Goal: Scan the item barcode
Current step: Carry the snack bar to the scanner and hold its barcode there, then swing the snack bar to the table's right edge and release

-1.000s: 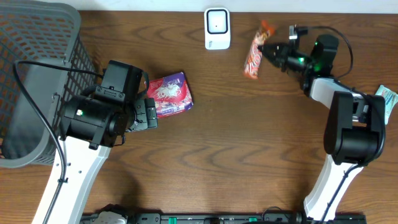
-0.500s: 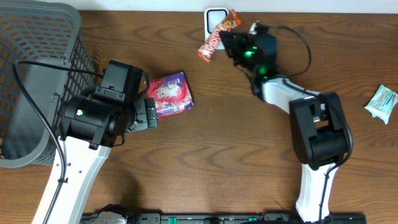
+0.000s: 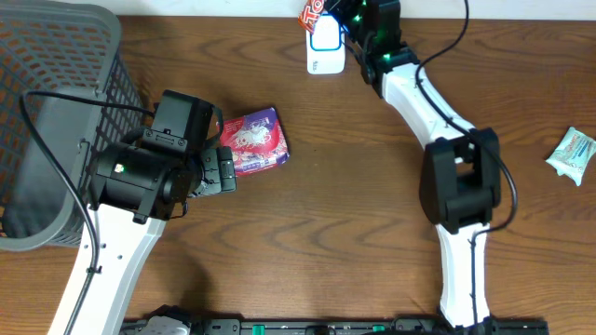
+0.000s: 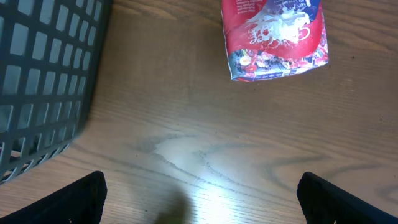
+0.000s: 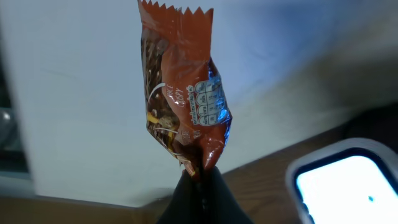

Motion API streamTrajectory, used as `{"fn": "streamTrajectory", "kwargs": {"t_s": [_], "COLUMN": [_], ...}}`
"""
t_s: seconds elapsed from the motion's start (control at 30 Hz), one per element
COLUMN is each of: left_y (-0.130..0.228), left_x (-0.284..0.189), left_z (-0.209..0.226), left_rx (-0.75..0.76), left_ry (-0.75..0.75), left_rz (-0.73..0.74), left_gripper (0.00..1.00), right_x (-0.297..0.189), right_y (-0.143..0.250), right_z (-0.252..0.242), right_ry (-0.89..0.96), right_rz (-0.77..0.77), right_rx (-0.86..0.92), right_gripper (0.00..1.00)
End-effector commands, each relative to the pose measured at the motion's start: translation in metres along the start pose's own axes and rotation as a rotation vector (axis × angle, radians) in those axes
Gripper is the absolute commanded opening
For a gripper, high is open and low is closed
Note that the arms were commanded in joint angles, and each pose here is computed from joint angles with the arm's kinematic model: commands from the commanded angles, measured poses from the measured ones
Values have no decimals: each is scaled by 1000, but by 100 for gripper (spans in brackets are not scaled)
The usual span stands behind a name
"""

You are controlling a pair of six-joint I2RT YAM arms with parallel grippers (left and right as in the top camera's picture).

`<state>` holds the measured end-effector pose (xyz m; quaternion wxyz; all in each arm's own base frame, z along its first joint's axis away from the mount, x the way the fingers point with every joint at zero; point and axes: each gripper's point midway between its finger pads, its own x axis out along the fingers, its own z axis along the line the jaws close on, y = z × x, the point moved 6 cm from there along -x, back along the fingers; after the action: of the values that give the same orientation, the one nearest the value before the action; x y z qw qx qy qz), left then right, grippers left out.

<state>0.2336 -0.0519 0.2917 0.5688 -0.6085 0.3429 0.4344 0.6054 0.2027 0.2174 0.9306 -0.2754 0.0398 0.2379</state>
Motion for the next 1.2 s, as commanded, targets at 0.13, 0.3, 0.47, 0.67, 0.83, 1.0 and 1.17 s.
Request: {"fn": "streamTrajectory", "kwargs": {"t_s": [0.13, 0.3, 0.47, 0.67, 0.83, 1.0, 1.17], "left_y": [1, 1, 1, 1, 1, 1, 1], "left_x": [1, 1, 1, 1, 1, 1, 1], "left_z": [2, 2, 2, 2, 2, 2, 2], "left_rx": [-1, -1, -1, -1, -1, -1, -1], "left_ry": [-8, -8, -8, -8, -8, -8, -8], "left_rz": [7, 7, 7, 7, 7, 7, 7], "left_gripper": [98, 98, 98, 98, 98, 98, 98], "right_x": [13, -6, -39, -96, -162, -237, -294], "right_y": [-3, -41, -90, -149, -180, -207, -230], "right_z": [-48, -30, -11, -46, -136, -211, -252], "right_ry": [39, -72, -174, -9, 431, 760, 972], "right_rz": [50, 60, 77, 125, 154, 206, 217], "right_rx": [-139, -169, -182, -193, -101, -152, -200], "right_gripper": [1, 1, 1, 1, 1, 1, 26]}}
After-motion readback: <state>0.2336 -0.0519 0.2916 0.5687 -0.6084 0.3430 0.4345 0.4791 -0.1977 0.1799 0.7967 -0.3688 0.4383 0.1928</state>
